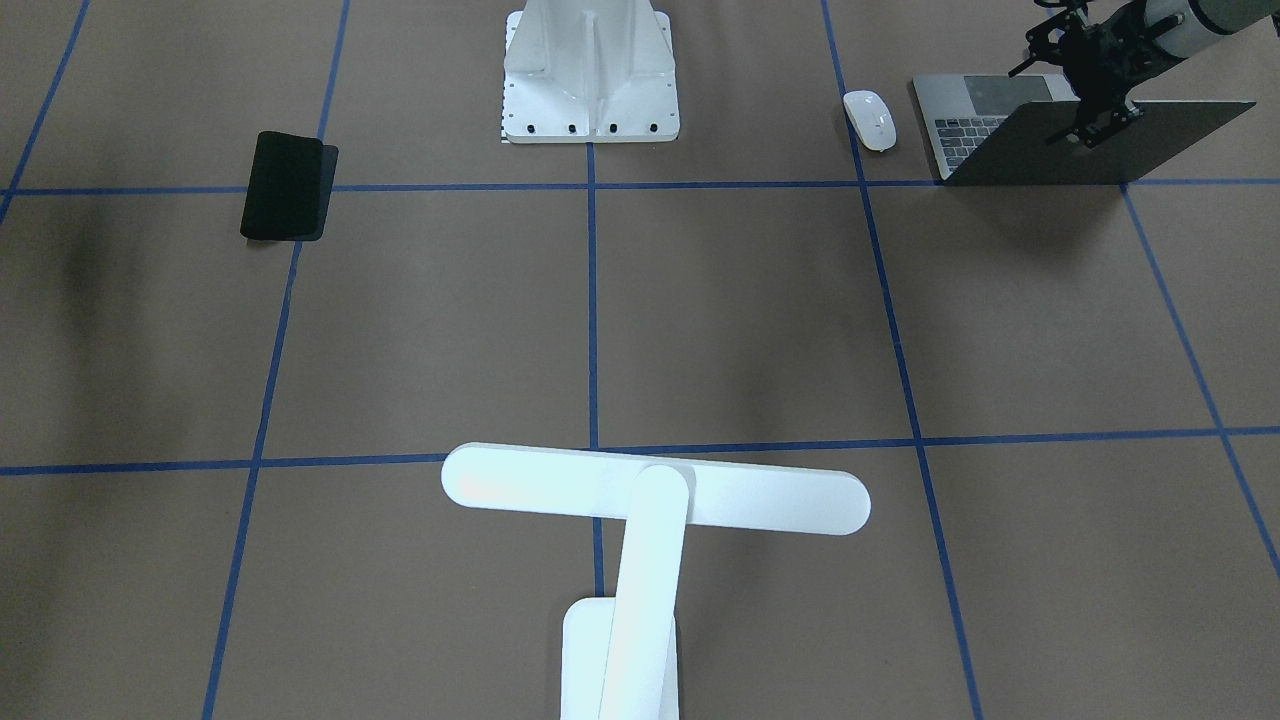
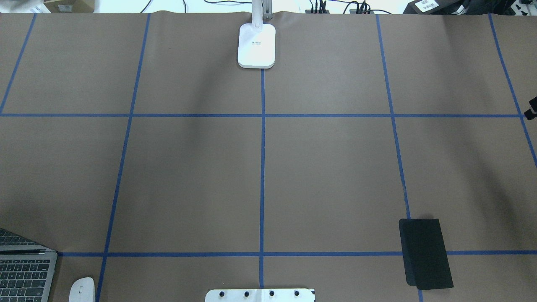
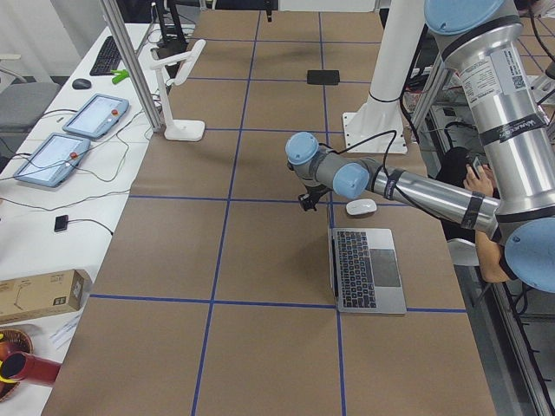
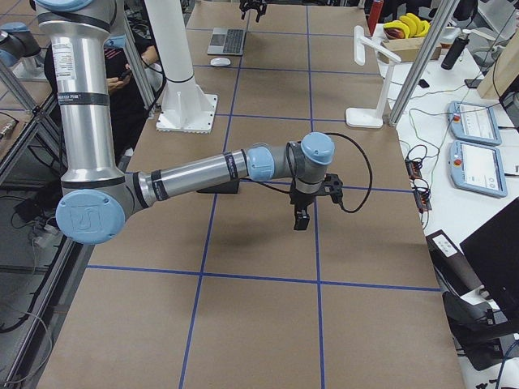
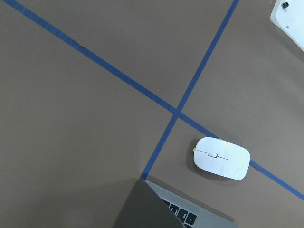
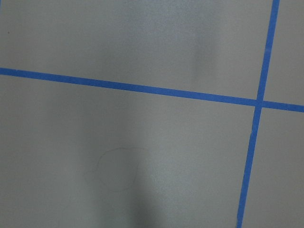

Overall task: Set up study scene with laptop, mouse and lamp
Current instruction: 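Move the left gripper down toward the silver laptop near the corner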

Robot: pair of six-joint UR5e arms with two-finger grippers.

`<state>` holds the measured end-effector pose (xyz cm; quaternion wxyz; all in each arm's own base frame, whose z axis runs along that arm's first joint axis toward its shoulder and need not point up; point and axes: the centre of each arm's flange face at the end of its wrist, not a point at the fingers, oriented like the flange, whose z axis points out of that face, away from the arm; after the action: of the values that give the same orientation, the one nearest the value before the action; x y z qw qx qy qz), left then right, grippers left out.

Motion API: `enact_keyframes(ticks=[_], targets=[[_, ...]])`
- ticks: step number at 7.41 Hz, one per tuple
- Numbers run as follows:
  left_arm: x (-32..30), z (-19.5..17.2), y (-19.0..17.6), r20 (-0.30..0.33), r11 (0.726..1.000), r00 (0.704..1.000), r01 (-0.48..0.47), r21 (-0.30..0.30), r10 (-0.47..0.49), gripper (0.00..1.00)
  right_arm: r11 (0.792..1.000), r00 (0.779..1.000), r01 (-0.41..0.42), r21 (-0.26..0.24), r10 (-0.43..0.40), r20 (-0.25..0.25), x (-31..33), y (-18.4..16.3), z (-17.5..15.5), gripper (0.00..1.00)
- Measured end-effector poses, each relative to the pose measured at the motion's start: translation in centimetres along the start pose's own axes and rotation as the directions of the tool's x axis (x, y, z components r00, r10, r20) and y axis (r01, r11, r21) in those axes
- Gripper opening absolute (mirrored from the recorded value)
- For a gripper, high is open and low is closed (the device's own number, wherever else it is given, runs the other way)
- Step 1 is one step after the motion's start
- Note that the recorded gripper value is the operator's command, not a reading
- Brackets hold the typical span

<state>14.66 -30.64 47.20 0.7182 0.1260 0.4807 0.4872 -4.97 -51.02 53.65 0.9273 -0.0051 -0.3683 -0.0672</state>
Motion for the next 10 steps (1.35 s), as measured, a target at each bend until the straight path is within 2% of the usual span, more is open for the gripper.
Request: enact_keyframes(ticks=[2, 4, 5, 7, 10], targets=[[-0.3, 0.2, 0.2, 0.039, 0.998, 0.997, -0.062, -0.020, 0.063, 0.97, 1.000, 1.000, 0.001, 0.000, -0.001, 0.000, 0.0, 0.0, 0.0, 1.00], [-0.2, 0.8, 0.2, 0.051, 0.994, 0.994, -0.097, -0.042, 0.099, 0.96, 1.000, 1.000, 0.003, 0.000, -0.003, 0.000, 0.0, 0.0, 0.0, 1.00], [0.0, 1.3, 0.5, 0.045, 0.993, 0.993, -0.106, -0.056, 0.109, 0.93, 1.000, 1.000, 0.003, 0.000, -0.003, 0.000, 0.0, 0.0, 0.0, 1.00], [0.4, 2.0, 0.9, 0.029, 0.990, 0.993, -0.116, -0.076, 0.119, 0.72, 1.000, 1.000, 0.003, -0.001, -0.003, 0.000, 0.0, 0.0, 0.0, 1.00], [0.0, 2.1, 0.8, 0.065, 0.972, 0.974, -0.209, -0.102, 0.216, 0.68, 1.000, 1.000, 0.004, 0.000, -0.004, 0.000, 0.0, 0.0, 0.0, 1.00]])
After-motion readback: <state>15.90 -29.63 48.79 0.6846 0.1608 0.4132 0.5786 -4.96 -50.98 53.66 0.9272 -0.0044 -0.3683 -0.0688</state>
